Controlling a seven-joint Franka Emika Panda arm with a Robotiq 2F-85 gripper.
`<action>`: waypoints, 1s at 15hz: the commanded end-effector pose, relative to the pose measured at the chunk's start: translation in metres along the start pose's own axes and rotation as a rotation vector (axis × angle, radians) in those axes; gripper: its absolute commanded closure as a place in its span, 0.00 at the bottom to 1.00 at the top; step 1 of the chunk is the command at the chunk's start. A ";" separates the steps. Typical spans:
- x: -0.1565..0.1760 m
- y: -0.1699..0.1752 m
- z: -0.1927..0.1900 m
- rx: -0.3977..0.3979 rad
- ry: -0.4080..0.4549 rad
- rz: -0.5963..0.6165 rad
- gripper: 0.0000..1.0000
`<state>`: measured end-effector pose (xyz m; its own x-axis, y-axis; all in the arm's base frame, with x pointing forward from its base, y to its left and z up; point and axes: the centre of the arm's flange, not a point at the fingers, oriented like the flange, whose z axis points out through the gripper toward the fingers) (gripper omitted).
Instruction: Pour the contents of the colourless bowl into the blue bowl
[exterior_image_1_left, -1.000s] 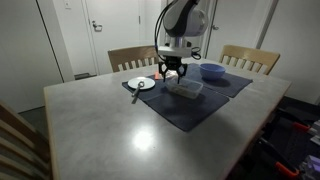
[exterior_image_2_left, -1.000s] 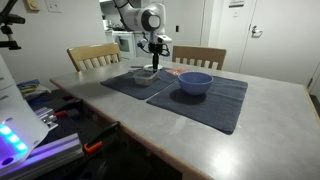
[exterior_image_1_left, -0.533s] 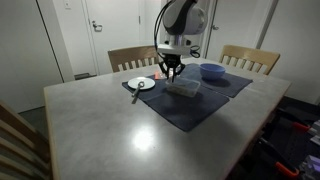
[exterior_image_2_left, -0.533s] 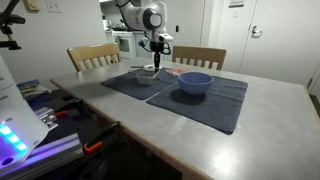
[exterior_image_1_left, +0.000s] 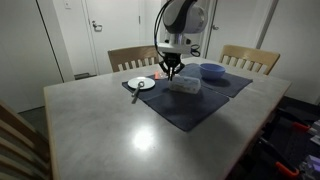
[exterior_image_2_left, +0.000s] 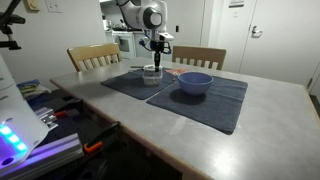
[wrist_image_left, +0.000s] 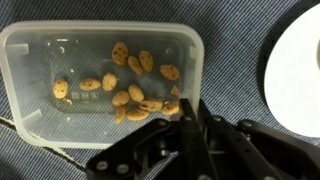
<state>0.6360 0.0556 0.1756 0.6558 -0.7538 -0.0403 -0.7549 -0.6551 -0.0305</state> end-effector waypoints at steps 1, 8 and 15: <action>-0.005 0.002 -0.007 0.006 -0.036 -0.057 0.98; -0.015 0.001 -0.027 0.013 -0.075 -0.195 0.98; -0.019 0.010 -0.056 -0.021 -0.131 -0.368 0.98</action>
<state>0.6281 0.0707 0.2117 0.8443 -0.5218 -0.1220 -0.5295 -0.8474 -0.0399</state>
